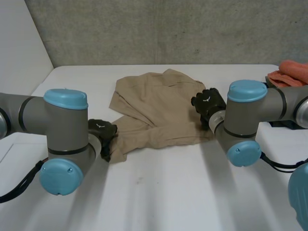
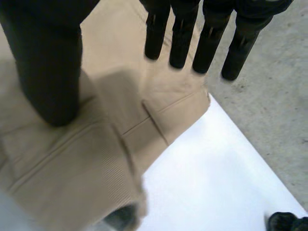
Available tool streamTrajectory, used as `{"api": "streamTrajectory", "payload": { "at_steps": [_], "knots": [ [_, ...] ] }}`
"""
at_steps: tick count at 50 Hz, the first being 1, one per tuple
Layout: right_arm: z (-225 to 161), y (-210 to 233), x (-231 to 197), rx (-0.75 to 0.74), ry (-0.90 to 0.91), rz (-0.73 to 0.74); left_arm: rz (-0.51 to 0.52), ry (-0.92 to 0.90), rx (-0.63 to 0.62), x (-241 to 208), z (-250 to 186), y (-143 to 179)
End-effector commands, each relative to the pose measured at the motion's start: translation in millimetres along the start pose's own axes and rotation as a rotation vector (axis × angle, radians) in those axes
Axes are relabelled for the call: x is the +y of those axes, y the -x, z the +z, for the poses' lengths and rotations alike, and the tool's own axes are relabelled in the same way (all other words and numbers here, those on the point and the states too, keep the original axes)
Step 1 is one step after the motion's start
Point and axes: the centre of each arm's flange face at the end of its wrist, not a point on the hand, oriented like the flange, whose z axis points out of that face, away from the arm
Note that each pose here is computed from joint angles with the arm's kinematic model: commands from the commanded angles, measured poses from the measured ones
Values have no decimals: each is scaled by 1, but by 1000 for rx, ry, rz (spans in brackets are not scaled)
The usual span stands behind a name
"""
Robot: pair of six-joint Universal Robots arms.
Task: Fold the laundry.
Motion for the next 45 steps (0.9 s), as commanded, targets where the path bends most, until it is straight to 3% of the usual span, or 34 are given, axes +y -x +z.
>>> {"api": "streamTrajectory", "payload": {
  "at_steps": [1,9,13,18,24,40,45],
  "knots": [
    [-19,-36,-29,80,-21,27,-22,-23,2,-6,-2,4],
    [-78,-56,-41,-60,132,43,-50,-47,-9,-14,-4,18],
    [-111,-46,-25,-217,286,78,-50,-62,9,-19,-6,21],
    [-125,-27,-8,-309,336,112,-50,-72,20,-22,-6,21],
    [-121,-15,9,-263,257,116,-51,-76,16,-25,-4,23],
    [-51,-11,35,-63,60,81,-60,-76,28,-27,0,29],
    [-41,1,38,-83,44,69,-64,-75,33,-26,4,31]
  ]
}}
